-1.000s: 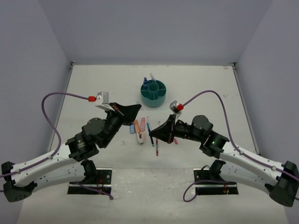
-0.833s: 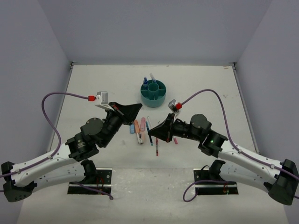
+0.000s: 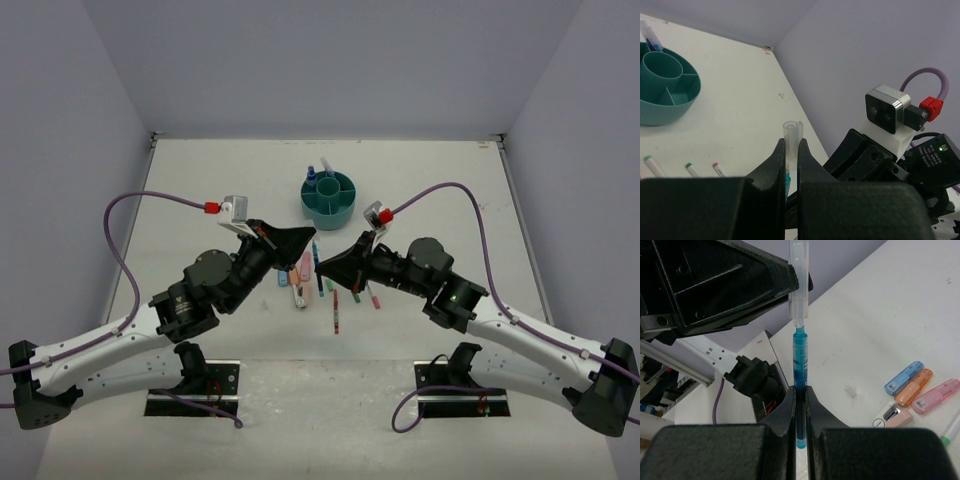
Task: Sort the stationery into containers
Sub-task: Close the pen cap on the pen.
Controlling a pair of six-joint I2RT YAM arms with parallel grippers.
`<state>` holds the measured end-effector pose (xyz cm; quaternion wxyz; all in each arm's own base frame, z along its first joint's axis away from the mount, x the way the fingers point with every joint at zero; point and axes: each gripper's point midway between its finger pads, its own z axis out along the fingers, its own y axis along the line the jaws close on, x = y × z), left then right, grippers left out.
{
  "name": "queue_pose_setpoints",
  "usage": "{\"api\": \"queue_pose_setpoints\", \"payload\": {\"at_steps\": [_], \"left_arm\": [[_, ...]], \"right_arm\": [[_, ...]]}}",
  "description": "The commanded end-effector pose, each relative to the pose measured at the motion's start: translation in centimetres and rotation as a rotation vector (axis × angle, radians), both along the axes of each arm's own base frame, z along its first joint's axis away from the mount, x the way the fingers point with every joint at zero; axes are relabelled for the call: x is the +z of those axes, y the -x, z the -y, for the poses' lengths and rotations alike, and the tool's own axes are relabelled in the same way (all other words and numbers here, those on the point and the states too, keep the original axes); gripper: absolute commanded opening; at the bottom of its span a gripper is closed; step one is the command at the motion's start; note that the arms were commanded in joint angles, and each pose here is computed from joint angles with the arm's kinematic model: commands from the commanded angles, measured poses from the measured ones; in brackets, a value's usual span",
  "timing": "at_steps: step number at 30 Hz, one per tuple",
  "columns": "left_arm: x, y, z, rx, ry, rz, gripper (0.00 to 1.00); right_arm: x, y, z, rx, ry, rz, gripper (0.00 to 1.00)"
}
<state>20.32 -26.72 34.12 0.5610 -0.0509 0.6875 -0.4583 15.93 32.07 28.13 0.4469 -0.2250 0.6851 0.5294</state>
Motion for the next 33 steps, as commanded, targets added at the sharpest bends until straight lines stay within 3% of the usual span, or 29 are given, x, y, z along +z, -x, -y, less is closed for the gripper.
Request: {"api": "queue_pose_setpoints", "payload": {"at_steps": [1, 21, 33], "left_arm": [[1.1, 0.1, 0.0, -0.011, 0.010, 0.038, 0.00], [0.2, -0.2, 1.4, -0.047, -0.128, 0.067, 0.00], [-0.4, 0.1, 2.0, -0.082, -0.154, 0.071, 0.00]], "right_arm": [[2.8, -0.8, 0.1, -0.045, -0.042, 0.051, 0.00], [4.6, -1.3, 0.8, -0.082, -0.028, 0.098, 0.00], [7.2, -3.6, 2.0, -0.236, -0.074, 0.072, 0.00]]}}
